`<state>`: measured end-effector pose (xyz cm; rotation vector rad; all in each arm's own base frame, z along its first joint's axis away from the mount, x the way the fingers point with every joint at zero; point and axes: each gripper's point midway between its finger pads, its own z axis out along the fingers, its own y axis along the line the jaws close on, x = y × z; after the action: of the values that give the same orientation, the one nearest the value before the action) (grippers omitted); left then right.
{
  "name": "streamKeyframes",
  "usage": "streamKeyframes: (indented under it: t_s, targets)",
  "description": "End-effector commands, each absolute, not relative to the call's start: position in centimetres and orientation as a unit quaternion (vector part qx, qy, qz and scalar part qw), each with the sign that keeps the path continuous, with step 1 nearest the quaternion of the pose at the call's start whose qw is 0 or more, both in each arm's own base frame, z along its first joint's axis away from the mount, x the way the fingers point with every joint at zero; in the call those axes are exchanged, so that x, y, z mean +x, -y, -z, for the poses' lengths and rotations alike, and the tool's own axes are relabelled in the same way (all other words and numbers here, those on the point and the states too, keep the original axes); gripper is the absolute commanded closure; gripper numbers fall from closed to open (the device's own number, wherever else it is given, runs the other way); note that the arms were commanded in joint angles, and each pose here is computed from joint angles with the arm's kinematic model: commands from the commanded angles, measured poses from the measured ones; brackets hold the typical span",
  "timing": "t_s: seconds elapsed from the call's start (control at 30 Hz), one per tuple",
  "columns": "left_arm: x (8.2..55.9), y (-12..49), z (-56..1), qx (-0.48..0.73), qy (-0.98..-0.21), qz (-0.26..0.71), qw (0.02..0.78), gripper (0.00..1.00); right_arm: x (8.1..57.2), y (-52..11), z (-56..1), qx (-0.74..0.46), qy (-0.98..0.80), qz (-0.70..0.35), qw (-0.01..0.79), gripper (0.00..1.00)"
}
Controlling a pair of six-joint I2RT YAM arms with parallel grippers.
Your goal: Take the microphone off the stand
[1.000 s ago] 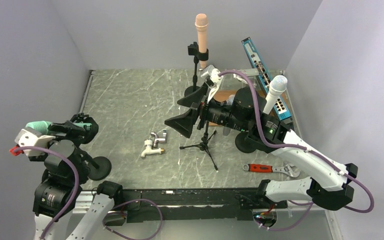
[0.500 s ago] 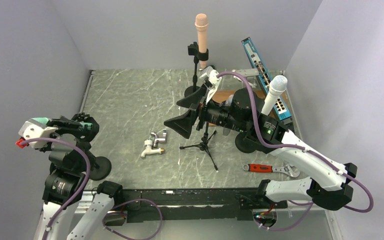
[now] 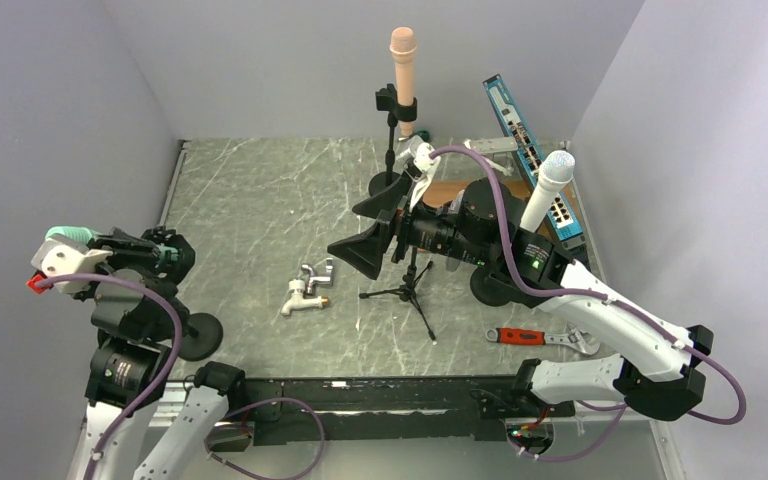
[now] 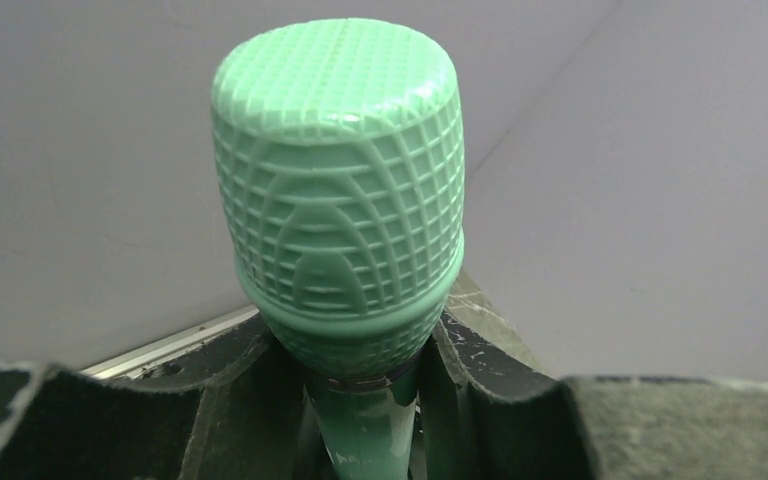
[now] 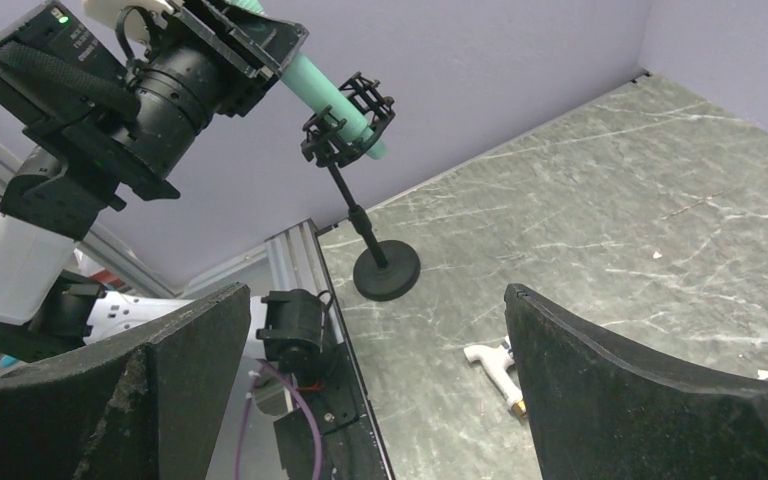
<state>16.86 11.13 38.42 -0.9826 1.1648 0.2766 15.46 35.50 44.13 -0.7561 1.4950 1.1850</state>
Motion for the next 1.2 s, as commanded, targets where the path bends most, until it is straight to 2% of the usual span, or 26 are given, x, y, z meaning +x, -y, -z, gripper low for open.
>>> streamKeyframes:
  t_s: [0.0,0.33,0.5,0.67,0.8,0.9,1.0,1.17]
  targets:
    - [15.5,-11.5,-42.0,-0.443,-0.495,-0.105,0.739,0.83,15.1,-35.3,-45.8,-0.314,-0.600,-0.503,0.536,0.00]
    - [13.4,-10.6,-47.4,-0.410,-0.480,-0.031,0.775,0.86,15.6,-35.7,-45.0,-0.306,-0.609,-0.500,0.534,0.00]
    - [11.3,-9.9,-50.9,-0.382,-0.466,0.023,0.798,0.88,16.8,-35.6,-44.6,-0.266,-0.624,-0.497,0.542,0.00]
    - [11.5,-6.6,-52.6,-0.301,-0.500,0.094,0.807,0.86,18.2,-36.1,-43.7,-0.225,-0.653,-0.490,0.532,0.00]
    - [13.3,-1.2,-52.2,-0.189,-0.562,0.170,0.787,0.85,17.5,-37.8,-42.9,-0.262,-0.655,-0.499,0.503,0.00]
    - [14.5,3.1,-51.3,-0.109,-0.599,0.231,0.759,0.89,16.4,-39.0,-42.5,-0.299,-0.644,-0.514,0.481,0.00]
    - [15.5,7.4,-50.1,-0.038,-0.624,0.302,0.719,0.99,16.0,-40.1,-42.0,-0.313,-0.644,-0.518,0.467,0.00]
    - [16.5,12.9,-47.1,0.033,-0.644,0.410,0.645,1.00,14.2,-42.0,-41.5,-0.341,-0.633,-0.530,0.450,0.00]
